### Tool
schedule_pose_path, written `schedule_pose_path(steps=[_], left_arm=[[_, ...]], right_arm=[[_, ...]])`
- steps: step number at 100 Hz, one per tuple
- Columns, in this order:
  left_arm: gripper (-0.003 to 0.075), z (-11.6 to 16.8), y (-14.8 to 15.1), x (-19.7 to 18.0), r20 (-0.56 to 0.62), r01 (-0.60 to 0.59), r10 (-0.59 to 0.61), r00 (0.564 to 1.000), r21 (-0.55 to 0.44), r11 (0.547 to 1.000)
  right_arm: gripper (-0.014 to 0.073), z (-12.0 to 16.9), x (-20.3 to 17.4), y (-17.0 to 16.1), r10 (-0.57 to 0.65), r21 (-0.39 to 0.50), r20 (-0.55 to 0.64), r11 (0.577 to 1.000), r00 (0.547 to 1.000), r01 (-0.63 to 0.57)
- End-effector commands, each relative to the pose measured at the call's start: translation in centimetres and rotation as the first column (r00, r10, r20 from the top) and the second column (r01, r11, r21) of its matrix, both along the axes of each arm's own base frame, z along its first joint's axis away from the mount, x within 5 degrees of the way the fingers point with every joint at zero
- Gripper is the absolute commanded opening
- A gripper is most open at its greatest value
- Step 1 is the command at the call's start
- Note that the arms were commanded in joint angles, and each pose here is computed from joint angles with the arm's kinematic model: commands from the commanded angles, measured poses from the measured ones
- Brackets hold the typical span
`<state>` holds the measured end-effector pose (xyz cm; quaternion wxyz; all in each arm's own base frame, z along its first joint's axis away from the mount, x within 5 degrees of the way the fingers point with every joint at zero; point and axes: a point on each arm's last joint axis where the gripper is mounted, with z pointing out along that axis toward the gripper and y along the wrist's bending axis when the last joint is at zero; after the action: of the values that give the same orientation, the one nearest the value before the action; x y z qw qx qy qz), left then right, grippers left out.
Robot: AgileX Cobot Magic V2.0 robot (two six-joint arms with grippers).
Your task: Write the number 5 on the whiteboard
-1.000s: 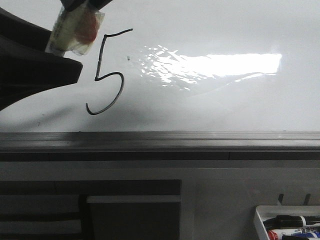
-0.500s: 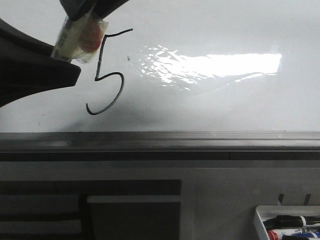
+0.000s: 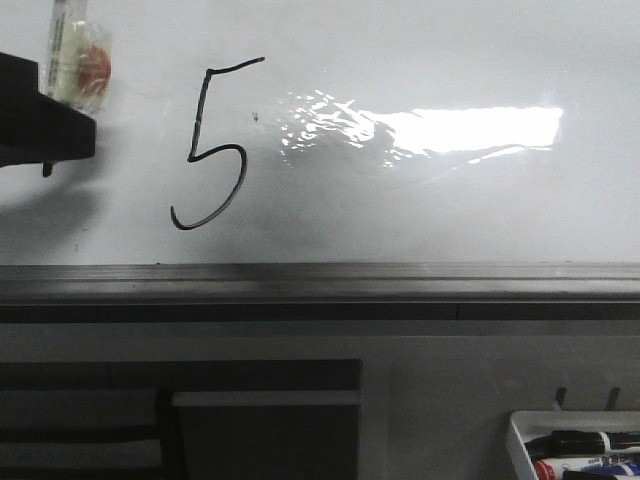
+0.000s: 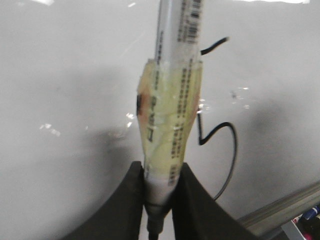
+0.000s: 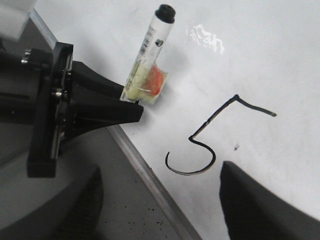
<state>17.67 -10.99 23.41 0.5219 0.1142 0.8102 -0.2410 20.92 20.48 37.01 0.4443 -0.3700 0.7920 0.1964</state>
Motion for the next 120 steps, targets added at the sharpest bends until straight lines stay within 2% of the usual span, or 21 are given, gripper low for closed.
schedule_pose_path(steps=[1,7,17,35,63,71,76,82,91,98,113,120], left_arm=[[-0.0021,2.3,-0.4,0.9,-0.059,-0.059,0.054,0.997,-0.072,0.996],[-0.0020,2.7,-0.6,1.3,-0.105,-0.079,0.070,0.992,-0.079,0.994],[-0.0020,3.3,-1.0,2.1,-0.114,-0.085,0.075,0.991,-0.084,0.993],[-0.0020,2.0,-0.9,3.4,-0.217,-0.150,0.131,0.967,-0.071,0.986],[-0.0015,2.1,-0.9,3.6,-0.207,-0.155,0.135,0.969,-0.084,0.984],[0.0055,2.1,-0.9,3.6,-0.203,-0.155,0.135,0.970,-0.087,0.984],[0.0139,2.2,-0.9,3.6,-0.196,-0.155,0.135,0.971,-0.091,0.984],[0.0282,2.3,-0.9,3.6,-0.191,-0.155,0.135,0.972,-0.095,0.983],[0.0402,2.2,-0.9,3.6,-0.202,-0.158,0.136,0.970,-0.094,0.983],[0.0430,2.2,-0.9,3.5,-0.211,-0.157,0.136,0.968,-0.088,0.984],[0.0429,3.5,-0.3,2.4,-0.197,-0.150,0.128,0.972,-0.102,0.983],[0.0429,4.5,0.2,1.4,-0.179,-0.143,0.121,0.976,-0.114,0.983]], right_arm=[[0.0421,2.5,-0.7,-1.1,-0.010,0.056,0.085,0.998,0.996,0.005],[0.0417,2.5,-0.9,-1.2,-0.009,0.053,0.084,0.999,0.996,0.004],[0.0417,2.7,-1.1,-1.4,-0.009,0.057,0.088,0.998,0.996,0.004],[0.0417,2.8,-1.2,-1.5,-0.008,0.057,0.089,0.998,0.996,0.003],[0.0417,2.8,-1.2,-1.5,-0.008,0.057,0.088,0.998,0.996,0.003],[0.0417,2.8,-1.2,-1.5,-0.008,0.057,0.088,0.998,0.996,0.003],[0.0417,2.8,-1.2,-1.5,-0.008,0.057,0.088,0.998,0.996,0.003],[0.0417,2.8,-1.2,-1.5,-0.008,0.057,0.088,0.998,0.996,0.003],[0.0417,2.8,-1.2,-1.5,-0.008,0.057,0.088,0.998,0.996,0.003],[0.0417,2.8,-1.2,-1.5,-0.008,0.057,0.088,0.998,0.996,0.003],[0.0414,2.8,-1.2,-1.6,-0.009,0.053,0.104,0.999,0.995,0.004],[0.0349,2.9,-1.6,-2.1,-0.019,0.077,0.132,0.997,0.991,0.009]])
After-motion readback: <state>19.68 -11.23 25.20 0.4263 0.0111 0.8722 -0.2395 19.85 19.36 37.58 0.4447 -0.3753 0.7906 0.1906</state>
